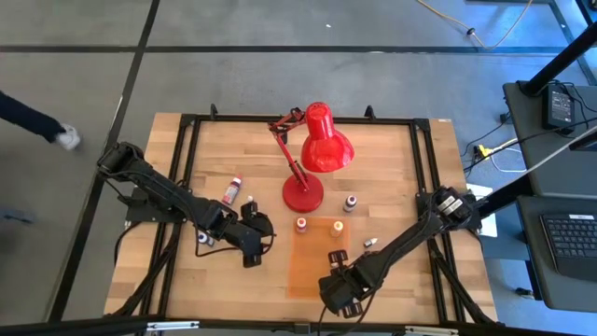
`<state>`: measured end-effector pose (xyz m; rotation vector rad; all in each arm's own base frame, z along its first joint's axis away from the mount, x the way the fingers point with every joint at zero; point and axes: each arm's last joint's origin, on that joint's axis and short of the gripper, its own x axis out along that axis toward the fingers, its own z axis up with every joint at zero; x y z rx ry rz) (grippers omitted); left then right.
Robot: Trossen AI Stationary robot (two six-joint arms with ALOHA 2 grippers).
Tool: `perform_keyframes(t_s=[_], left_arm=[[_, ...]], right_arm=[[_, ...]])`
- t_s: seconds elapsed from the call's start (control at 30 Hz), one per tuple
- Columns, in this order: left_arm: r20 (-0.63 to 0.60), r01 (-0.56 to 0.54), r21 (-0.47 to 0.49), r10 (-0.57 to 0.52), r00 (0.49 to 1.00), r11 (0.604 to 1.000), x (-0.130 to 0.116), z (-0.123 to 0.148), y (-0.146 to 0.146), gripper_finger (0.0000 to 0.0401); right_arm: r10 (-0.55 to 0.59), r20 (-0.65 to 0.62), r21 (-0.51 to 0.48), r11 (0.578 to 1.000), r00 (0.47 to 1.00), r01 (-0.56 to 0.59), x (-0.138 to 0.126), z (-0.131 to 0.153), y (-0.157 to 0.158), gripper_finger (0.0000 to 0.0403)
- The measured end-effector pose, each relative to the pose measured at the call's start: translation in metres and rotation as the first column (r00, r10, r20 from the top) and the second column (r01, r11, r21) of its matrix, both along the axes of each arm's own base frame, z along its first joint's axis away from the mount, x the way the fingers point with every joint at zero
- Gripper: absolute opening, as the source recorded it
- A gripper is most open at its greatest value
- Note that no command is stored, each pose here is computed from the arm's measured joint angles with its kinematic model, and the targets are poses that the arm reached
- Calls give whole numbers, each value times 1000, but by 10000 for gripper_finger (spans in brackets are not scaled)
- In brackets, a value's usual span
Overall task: Pick & Place food coloring
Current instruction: Put the small black food coloring bottle into the orange bin
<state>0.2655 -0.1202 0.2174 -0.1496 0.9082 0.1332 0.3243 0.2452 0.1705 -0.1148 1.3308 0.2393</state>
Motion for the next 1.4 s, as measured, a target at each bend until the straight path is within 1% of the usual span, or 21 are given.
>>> perform_keyframes(t_s=[0.27,0.5,0.57,0.67,0.7,0.77,0.87,0.9,1.0,1.13,1.2,1.3,1.4], left_arm=[[0,0,0,0,1000,1000,0,0,0,228],[-4,6,-7,-6,1000,1000,0,0,0,226],[-20,32,-45,-33,999,998,-1,0,-1,227],[-39,68,-126,-73,997,990,-4,4,-3,228],[-41,56,-148,-63,997,987,-6,6,-3,227],[-66,-8,-181,-4,998,983,-10,9,0,226],[-146,-120,-198,92,985,973,-18,8,4,226],[-169,-152,-206,118,979,967,-20,7,5,227],[-224,-200,-199,154,962,959,-25,4,5,228],[-222,-160,-178,118,968,971,-25,2,1,226],[-216,-142,-178,102,971,974,-26,2,-1,226],[-215,-105,-171,67,974,980,-29,2,-6,228],[-214,-70,-166,33,976,984,-32,2,-12,226]], right_arm=[[2,2,-1,1000,1000,-2,0,0,0,97],[0,1,-1,1000,1000,0,0,0,0,138],[-1,-17,-14,1000,1000,1,-1,5,0,148],[-7,-25,-43,999,1000,6,0,16,-1,156],[-9,-26,-66,998,1000,8,0,19,-1,157],[-6,-38,-100,995,999,2,-1,23,-3,158],[-5,-70,-125,992,998,-4,-7,30,-7,158],[-13,-64,-120,993,998,5,-9,34,-9,158],[-26,-31,-98,995,999,23,-17,49,-15,158],[-81,84,-116,989,993,91,-36,75,-28,158],[-129,145,-117,982,981,147,-48,84,-36,158],[-177,213,-100,974,961,201,-64,88,-47,158],[-193,271,-55,975,943,216,-75,86,-56,158]])
